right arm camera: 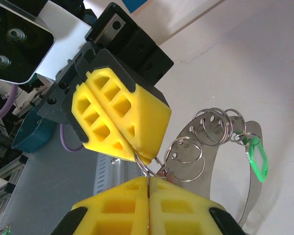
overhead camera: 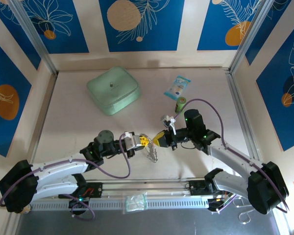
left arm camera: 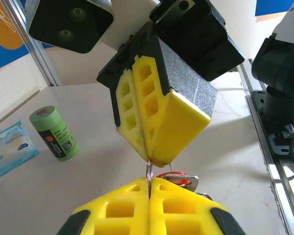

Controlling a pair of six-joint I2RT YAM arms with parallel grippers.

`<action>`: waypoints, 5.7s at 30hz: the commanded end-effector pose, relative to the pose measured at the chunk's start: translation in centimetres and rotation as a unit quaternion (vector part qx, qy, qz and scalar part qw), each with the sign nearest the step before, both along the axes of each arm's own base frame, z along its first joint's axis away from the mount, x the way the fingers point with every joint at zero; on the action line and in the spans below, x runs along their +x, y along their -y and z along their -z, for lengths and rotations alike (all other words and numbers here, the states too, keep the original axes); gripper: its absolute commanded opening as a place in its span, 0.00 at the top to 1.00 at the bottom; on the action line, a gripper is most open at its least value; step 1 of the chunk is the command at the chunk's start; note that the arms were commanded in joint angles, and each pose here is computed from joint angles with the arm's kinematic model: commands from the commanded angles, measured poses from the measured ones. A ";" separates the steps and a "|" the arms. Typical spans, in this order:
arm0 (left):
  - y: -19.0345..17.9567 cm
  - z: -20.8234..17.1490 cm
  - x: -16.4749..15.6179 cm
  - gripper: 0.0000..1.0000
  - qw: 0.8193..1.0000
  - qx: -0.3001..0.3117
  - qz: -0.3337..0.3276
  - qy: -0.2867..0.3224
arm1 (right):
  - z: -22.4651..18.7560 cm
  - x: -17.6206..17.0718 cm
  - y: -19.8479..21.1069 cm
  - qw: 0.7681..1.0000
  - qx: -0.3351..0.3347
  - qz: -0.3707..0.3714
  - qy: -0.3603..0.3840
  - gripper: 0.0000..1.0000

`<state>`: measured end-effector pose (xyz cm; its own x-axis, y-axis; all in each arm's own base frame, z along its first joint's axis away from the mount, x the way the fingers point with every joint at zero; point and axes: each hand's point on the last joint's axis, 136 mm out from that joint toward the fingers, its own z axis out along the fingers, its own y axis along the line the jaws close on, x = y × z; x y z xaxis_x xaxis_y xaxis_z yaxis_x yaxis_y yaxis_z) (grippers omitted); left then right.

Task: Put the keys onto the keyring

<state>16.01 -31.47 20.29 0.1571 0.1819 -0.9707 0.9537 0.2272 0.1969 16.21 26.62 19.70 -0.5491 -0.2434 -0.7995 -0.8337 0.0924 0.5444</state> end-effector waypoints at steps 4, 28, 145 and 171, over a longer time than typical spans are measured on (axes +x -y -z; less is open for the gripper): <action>0.2 -1.7 -0.8 1.00 0.999 -0.030 0.018 0.015 | 0.2 -0.1 0.1 1.000 0.001 -0.001 -0.008 0.97; 0.2 -1.9 -0.9 1.00 0.999 -0.031 0.022 0.023 | 1.4 0.7 0.2 0.999 -0.026 0.015 -0.029 0.98; -2.3 -4.8 -1.0 1.00 0.994 -0.103 -0.023 0.043 | 0.0 0.2 -2.3 0.928 -0.057 0.066 0.361 0.98; -1.9 -3.9 -1.2 1.00 0.996 -0.082 -0.012 0.037 | -1.7 0.5 -2.1 0.922 -0.081 0.044 0.375 1.00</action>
